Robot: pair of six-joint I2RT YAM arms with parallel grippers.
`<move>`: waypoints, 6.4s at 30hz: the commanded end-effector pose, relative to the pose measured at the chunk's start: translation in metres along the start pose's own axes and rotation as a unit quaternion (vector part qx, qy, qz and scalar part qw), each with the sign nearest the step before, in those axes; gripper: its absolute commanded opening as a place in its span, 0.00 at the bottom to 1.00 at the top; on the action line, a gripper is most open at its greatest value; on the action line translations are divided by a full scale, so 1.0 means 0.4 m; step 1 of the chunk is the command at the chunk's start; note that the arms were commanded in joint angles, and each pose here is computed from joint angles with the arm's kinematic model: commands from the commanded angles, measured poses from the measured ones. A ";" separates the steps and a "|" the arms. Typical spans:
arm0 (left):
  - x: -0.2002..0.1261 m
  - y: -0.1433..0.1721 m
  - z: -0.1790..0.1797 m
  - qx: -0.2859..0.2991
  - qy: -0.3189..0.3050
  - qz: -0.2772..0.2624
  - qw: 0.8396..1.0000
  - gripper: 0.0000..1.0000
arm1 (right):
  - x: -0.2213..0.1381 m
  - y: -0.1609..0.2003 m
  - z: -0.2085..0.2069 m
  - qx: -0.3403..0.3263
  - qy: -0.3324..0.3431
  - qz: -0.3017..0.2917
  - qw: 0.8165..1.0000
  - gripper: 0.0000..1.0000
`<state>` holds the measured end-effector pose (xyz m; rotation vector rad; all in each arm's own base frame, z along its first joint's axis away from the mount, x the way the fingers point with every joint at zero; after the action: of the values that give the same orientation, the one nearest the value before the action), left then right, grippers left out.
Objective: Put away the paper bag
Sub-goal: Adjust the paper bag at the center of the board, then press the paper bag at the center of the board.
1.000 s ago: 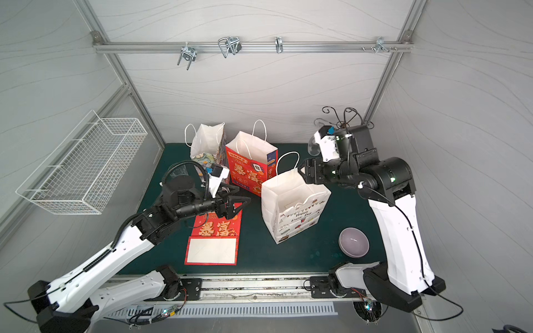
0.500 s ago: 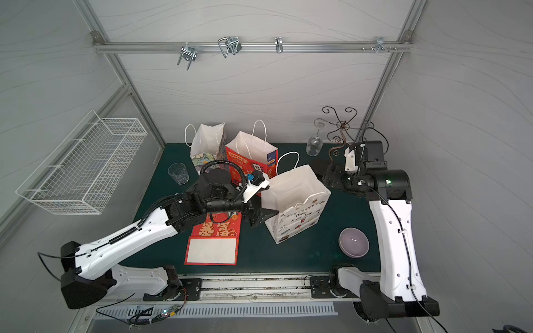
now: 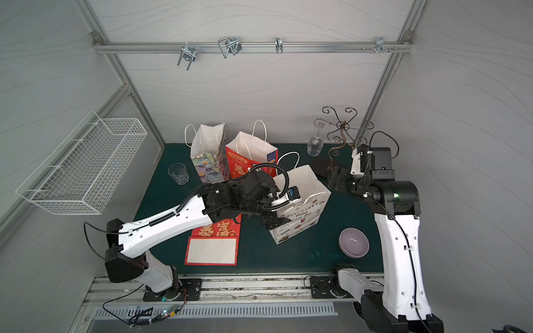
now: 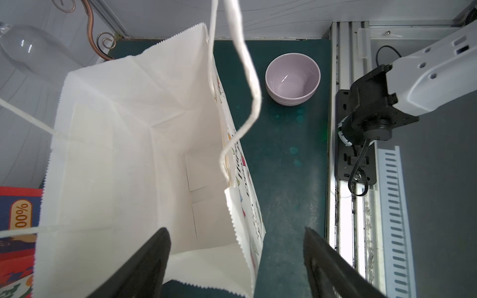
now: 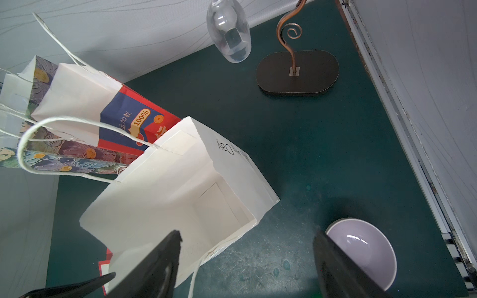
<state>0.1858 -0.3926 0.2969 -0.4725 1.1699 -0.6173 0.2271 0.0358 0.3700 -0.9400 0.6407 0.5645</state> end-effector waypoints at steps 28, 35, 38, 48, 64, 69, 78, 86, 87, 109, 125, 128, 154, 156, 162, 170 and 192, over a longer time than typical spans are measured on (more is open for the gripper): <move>-0.029 0.018 -0.019 0.085 0.039 0.048 0.994 0.00 | -0.062 0.005 -0.032 -0.016 0.009 -0.056 0.998 0.81; -0.086 0.056 -0.038 0.157 0.049 0.030 0.986 0.00 | -0.064 0.019 -0.028 -0.040 -0.007 -0.058 0.998 0.81; -0.102 0.078 -0.033 0.154 0.056 0.026 0.986 0.00 | -0.063 0.028 -0.025 -0.051 -0.018 -0.058 0.997 0.81; -0.103 0.145 -0.032 0.175 0.062 0.067 0.980 0.00 | -0.034 0.054 -0.033 -0.061 -0.023 -0.041 0.997 0.81; -0.401 0.095 0.030 -0.127 -0.168 -0.227 0.951 0.63 | 0.002 0.046 -0.035 -0.131 -0.023 -0.060 0.989 0.82; -0.344 0.268 -0.013 -0.239 -0.193 -0.198 0.931 0.64 | 0.036 0.101 -0.036 -0.253 -0.046 -0.055 0.965 0.85; -0.215 0.386 -0.085 -0.272 -0.172 -0.208 0.923 0.70 | 0.074 0.274 -0.063 -0.408 -0.123 0.006 0.905 0.91; -0.160 0.360 -0.091 -0.244 -0.145 -0.243 0.927 0.73 | 0.081 0.363 -0.026 -0.480 -0.227 0.071 0.844 0.91; -0.154 0.355 -0.090 -0.236 -0.144 -0.247 0.929 0.74 | 0.090 0.356 -0.015 -0.486 -0.238 0.057 0.839 0.92; -0.109 0.334 -0.012 -0.142 -0.148 -0.290 0.935 0.71 | 0.127 0.469 0.026 -0.489 -0.410 0.084 0.766 0.82; -0.044 0.375 -0.006 -0.151 -0.115 -0.244 0.951 0.60 | 0.191 0.460 0.092 -0.447 -0.503 0.072 0.736 0.82; -0.033 0.381 0.003 -0.154 -0.116 -0.240 0.951 0.57 | 0.183 0.488 0.094 -0.439 -0.517 0.094 0.729 0.81; -0.002 0.473 -0.025 -0.253 -0.085 -0.244 0.932 0.70 | 0.232 0.468 0.030 -0.456 -0.427 0.035 0.780 0.82; 0.013 0.489 -0.034 -0.273 -0.080 -0.242 0.928 0.71 | 0.233 0.467 0.030 -0.457 -0.426 0.033 0.780 0.82; 0.054 0.533 -0.064 -0.299 -0.070 -0.240 0.921 0.75 | 0.232 0.475 0.031 -0.455 -0.436 0.037 0.776 0.81; 0.126 0.545 -0.058 -0.306 -0.047 -0.243 0.919 0.75 | 0.229 0.485 0.034 -0.450 -0.451 0.046 0.769 0.80; 0.003 0.340 -0.026 -0.176 0.003 -0.347 0.921 0.50 | 0.212 0.504 0.028 -0.453 -0.462 0.046 0.761 0.78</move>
<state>0.2087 -0.2855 0.1763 -1.2807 1.1406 -0.8956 0.1567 0.1531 0.2021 -1.3616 -0.5551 1.3481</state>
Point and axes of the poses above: each gripper's point midway between its finger pads, its own x axis out along the fingers, its own z axis along the line the jaws close on, y = z × x, the point moved 2 cm from there along -x, back along the fingers, and after that the axes turned 14 degrees about x, right-handed, at the moved point
